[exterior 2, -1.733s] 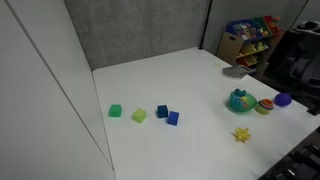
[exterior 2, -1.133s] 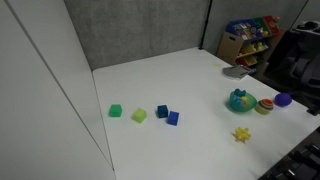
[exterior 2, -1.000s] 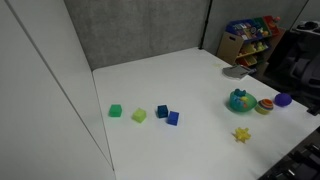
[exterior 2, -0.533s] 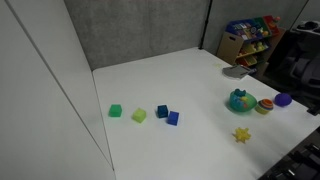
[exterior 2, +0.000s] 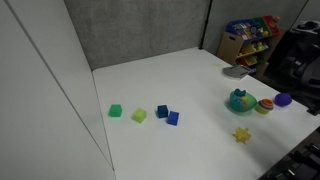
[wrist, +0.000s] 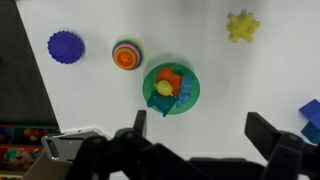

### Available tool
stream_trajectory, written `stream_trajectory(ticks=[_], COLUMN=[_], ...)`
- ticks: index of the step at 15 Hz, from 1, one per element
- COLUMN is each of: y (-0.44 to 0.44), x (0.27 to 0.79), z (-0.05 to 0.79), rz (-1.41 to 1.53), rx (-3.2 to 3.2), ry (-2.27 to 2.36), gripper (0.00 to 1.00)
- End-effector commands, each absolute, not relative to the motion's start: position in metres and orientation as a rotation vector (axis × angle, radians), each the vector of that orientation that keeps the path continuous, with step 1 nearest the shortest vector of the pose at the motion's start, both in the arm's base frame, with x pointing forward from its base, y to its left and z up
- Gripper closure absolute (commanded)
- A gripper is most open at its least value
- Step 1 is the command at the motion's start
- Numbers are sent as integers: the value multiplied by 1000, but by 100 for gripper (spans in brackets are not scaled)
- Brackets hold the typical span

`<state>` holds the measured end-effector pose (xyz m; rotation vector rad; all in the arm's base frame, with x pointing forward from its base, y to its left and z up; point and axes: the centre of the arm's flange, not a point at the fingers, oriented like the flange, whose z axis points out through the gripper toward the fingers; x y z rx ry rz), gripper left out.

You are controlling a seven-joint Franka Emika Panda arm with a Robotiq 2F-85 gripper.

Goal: Take the light blue toy out of the bowl

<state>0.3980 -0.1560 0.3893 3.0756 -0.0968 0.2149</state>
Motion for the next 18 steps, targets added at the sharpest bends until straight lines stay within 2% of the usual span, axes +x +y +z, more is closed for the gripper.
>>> stream_trajectory(ticks=[1, 10, 18], y=[-167, -185, -180], x=[441, 513, 547], z=[358, 245, 131], rz=[172, 52, -106], rx=[3073, 3100, 3114], ry=[-134, -232, -244], gripper=[0, 0, 0])
